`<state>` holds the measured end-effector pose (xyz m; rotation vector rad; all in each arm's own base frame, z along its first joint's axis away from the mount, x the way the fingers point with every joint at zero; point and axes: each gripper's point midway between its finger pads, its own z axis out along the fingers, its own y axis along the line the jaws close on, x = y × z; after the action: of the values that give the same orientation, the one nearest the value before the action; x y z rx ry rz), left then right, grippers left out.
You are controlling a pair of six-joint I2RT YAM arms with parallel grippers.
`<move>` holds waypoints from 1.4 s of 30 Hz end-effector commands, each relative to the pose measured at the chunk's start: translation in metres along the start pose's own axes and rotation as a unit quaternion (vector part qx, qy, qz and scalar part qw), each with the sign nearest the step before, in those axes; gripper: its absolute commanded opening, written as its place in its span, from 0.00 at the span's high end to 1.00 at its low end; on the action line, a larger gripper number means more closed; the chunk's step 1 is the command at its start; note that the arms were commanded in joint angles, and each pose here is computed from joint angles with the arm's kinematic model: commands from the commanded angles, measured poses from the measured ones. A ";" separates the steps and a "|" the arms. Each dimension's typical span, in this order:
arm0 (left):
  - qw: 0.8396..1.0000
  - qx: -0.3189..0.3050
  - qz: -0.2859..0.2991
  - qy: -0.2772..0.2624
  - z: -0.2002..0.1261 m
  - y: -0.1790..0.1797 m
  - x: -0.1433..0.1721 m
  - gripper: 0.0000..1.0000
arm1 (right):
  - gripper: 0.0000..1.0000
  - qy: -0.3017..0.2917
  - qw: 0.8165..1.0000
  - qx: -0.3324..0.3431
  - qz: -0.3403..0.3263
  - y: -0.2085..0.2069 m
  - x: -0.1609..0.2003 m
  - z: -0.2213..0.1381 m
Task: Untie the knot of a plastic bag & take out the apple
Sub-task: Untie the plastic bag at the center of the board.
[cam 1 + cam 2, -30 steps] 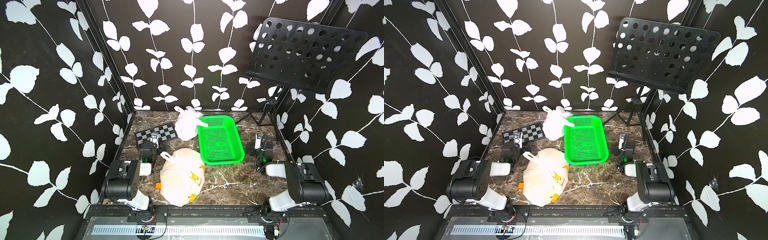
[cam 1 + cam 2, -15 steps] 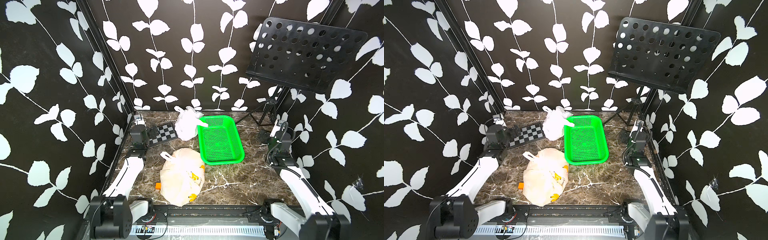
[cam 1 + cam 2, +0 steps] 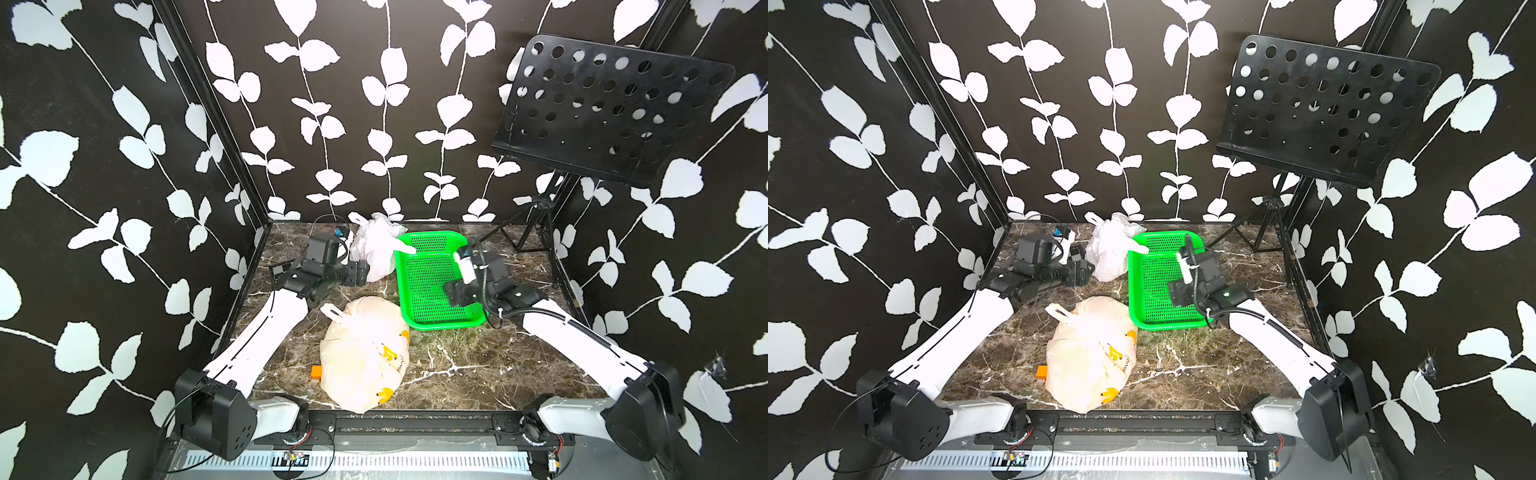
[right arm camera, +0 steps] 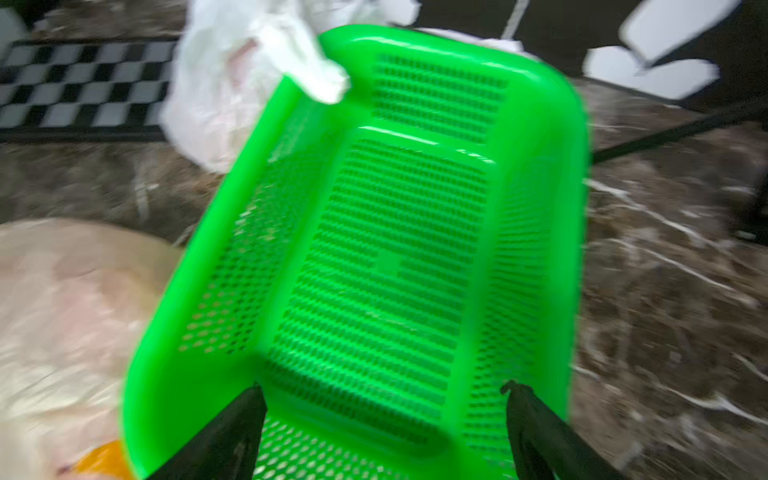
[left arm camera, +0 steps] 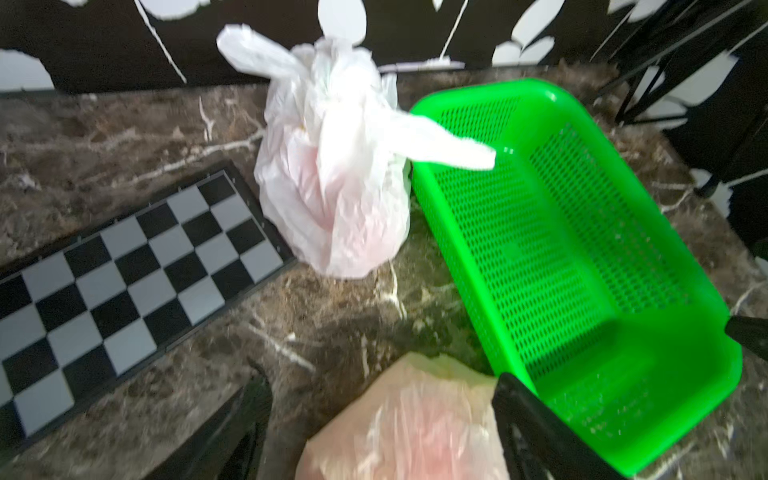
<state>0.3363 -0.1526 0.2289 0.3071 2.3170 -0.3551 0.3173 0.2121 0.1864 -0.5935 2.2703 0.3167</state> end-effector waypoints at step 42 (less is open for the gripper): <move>0.997 0.060 0.007 -0.053 0.009 -0.007 0.056 0.48 | 0.99 -0.094 0.965 -0.239 -0.058 0.161 -0.084 0.113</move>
<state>0.2731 -0.1381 0.1550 0.2438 2.4009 -0.4563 0.3553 0.4112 0.1574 -0.9591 1.9973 0.6927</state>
